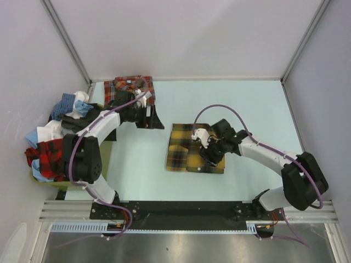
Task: Fold and stack the long sleeve shirts
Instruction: Fold the shirt
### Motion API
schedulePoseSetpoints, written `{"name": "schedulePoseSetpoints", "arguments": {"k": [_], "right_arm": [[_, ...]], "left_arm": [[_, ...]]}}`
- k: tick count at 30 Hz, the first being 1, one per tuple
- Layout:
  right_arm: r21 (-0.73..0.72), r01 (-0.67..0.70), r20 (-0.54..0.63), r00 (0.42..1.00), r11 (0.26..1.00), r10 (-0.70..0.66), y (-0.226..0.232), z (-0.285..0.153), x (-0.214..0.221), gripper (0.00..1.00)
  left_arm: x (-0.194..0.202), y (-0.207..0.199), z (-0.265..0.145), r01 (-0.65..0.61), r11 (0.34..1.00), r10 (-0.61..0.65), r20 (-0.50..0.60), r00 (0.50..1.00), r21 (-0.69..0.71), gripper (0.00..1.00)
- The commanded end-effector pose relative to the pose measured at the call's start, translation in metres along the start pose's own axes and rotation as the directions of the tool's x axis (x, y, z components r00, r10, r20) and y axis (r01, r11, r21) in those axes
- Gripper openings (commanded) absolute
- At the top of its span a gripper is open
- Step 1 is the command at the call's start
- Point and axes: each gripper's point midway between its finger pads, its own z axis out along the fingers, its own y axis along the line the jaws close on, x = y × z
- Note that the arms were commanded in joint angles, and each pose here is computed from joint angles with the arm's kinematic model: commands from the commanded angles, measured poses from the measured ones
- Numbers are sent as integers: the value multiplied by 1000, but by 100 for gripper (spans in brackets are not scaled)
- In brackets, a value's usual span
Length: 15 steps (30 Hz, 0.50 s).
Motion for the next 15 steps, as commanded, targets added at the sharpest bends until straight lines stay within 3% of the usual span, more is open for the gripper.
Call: {"name": "schedulePoseSetpoints", "arguments": {"k": [1, 4, 5, 6, 8, 9, 11, 12, 15], "right_arm": [[-84, -117, -153, 983, 989, 104, 1, -10, 57, 54], [-68, -167, -244, 959, 984, 146, -12, -5, 84, 52], [-50, -207, -254, 949, 977, 188, -23, -9, 91, 51], [-55, -209, -247, 950, 976, 190, -29, -10, 89, 50], [-69, -289, -218, 938, 955, 268, -41, -24, 84, 57], [-117, -294, -95, 954, 948, 284, -54, -36, 49, 60], [-161, -357, 8, 932, 920, 363, -76, -55, 27, 67], [-179, -321, 120, 931, 930, 344, -96, -72, -11, 69], [-230, -313, 209, 909, 922, 361, -142, -78, -48, 78]], "left_arm": [[-20, -19, 7, -219, 972, 220, -8, 975, 87, 86], [-26, -37, 25, -329, 921, 344, -39, 938, 209, 84], [-43, -47, 27, -428, 872, 442, -5, 897, 236, 83], [-26, -41, 44, -389, 878, 427, -89, 900, 277, 82], [-40, -48, 52, -433, 845, 478, -81, 875, 315, 77], [-38, -46, 54, -403, 852, 455, -92, 886, 335, 75], [-43, -49, 56, -365, 851, 415, -59, 908, 377, 74], [-46, -51, 53, -372, 851, 416, -45, 908, 371, 74], [-43, -51, 50, -397, 847, 435, -30, 900, 355, 77]]}}
